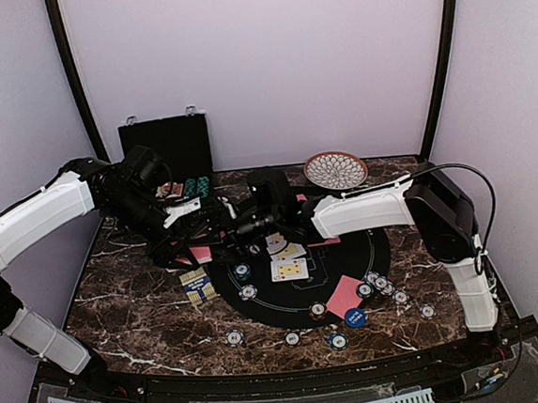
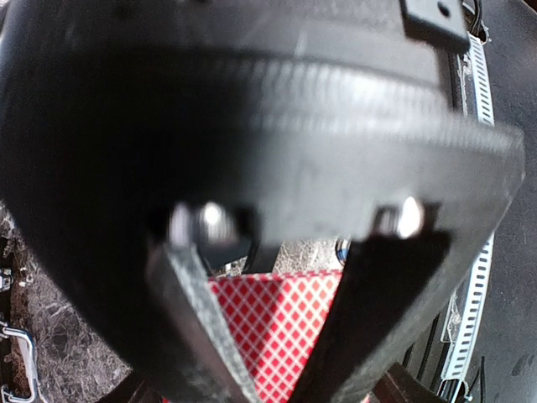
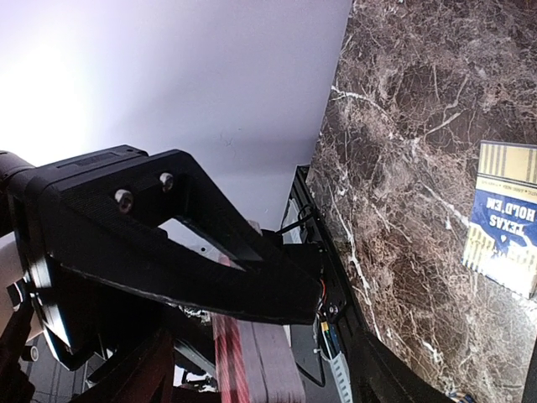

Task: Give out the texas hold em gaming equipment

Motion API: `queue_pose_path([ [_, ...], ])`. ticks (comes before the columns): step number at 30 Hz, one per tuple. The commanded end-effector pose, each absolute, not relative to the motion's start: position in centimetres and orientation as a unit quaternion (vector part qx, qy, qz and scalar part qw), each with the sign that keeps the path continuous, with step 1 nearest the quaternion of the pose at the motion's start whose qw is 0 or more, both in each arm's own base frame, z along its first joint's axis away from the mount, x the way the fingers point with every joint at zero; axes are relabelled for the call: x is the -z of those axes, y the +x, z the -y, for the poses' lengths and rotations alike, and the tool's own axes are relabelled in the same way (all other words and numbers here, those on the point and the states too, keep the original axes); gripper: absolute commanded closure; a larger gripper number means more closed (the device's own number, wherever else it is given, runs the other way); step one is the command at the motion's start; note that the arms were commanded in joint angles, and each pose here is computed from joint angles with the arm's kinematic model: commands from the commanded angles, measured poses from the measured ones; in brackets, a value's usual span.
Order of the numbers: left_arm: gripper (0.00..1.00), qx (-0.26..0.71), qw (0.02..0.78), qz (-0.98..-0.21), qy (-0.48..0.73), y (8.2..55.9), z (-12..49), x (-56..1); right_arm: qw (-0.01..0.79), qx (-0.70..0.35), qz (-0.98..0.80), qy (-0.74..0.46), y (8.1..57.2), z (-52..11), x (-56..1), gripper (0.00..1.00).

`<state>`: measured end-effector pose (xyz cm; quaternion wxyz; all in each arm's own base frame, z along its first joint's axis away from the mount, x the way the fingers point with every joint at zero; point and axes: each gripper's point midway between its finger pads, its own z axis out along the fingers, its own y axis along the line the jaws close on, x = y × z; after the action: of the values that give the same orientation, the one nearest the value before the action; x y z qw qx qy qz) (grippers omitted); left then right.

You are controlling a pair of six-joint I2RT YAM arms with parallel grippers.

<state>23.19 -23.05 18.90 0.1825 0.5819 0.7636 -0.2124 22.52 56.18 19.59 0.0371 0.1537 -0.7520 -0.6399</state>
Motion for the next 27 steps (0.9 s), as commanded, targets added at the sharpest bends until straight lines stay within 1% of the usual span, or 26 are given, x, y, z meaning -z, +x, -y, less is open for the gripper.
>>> queue_pose_path([
  [1, 1.0, 0.224, 0.211, -0.751, 0.584, 23.0, 23.4, -21.1, 0.051, 0.639, 0.749, 0.167, 22.0, -57.0, -19.0, 0.29],
  [8, 1.0, 0.226, 0.215, -0.749, 0.585, 22.9, 23.5, -21.5, 0.064, 0.624, 0.761, 0.162, 22.4, -56.0, -17.2, 0.32],
  [14, 1.0, 0.224, 0.216, -0.749, 0.585, 23.0, 23.4, -21.5, 0.051, 0.62, 0.769, 0.149, 23.5, -54.1, -17.4, 0.42],
  [22, 1.0, 0.223, 0.216, -0.749, 0.586, 23.0, 23.4, -21.6, 0.037, 0.613, 0.775, 0.148, 23.6, -52.3, -18.3, 0.47],
  [27, 1.0, 0.222, 0.212, -0.751, 0.585, 23.0, 23.3, -21.3, 0.027, 0.622, 0.767, 0.153, 23.5, -52.0, -20.1, 0.55],
])
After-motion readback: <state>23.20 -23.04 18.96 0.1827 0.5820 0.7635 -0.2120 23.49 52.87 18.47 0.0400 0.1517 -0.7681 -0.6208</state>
